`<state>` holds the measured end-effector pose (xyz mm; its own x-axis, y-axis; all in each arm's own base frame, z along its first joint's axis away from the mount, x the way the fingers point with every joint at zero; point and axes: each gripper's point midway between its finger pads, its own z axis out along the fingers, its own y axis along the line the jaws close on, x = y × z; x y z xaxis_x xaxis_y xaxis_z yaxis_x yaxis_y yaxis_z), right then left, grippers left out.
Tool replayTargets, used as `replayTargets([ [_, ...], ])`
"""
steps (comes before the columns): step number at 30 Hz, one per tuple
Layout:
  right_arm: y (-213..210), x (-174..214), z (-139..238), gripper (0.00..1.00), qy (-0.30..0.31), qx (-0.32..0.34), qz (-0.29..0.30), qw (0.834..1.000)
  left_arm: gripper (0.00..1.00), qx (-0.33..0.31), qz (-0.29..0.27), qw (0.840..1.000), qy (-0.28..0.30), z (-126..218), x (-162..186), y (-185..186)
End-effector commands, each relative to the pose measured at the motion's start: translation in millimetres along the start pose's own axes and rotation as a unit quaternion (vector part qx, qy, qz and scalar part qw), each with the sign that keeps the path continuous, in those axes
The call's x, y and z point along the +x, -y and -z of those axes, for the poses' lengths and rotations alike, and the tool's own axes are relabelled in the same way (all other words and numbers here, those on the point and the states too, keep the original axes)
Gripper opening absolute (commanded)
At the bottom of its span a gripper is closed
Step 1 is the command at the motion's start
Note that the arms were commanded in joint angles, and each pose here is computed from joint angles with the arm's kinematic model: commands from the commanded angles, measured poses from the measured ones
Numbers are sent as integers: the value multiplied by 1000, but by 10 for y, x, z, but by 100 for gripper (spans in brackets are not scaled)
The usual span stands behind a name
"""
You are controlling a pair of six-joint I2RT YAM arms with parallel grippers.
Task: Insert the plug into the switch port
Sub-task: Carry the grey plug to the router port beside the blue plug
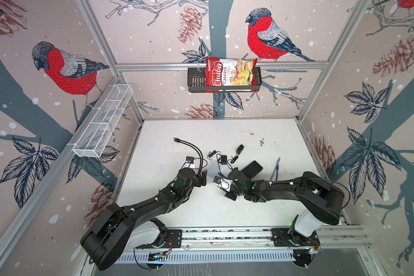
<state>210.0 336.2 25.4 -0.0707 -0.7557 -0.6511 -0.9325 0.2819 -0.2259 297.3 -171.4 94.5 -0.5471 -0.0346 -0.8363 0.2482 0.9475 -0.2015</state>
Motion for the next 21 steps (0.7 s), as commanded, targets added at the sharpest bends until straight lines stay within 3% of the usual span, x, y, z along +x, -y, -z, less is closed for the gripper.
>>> replayTargets([
  [1, 290, -57, -30, 3, 5, 71, -37, 997, 96, -10, 6, 1000, -11, -101, -42, -36],
  [9, 515, -110, -65, 2, 18, 101, -66, 993, 96, 7, -7, 999, -44, -460, -88, 124],
  [21, 411, -208, -139, 2, 36, 66, -78, 994, 93, 45, 3, 995, -87, -737, 34, 322],
])
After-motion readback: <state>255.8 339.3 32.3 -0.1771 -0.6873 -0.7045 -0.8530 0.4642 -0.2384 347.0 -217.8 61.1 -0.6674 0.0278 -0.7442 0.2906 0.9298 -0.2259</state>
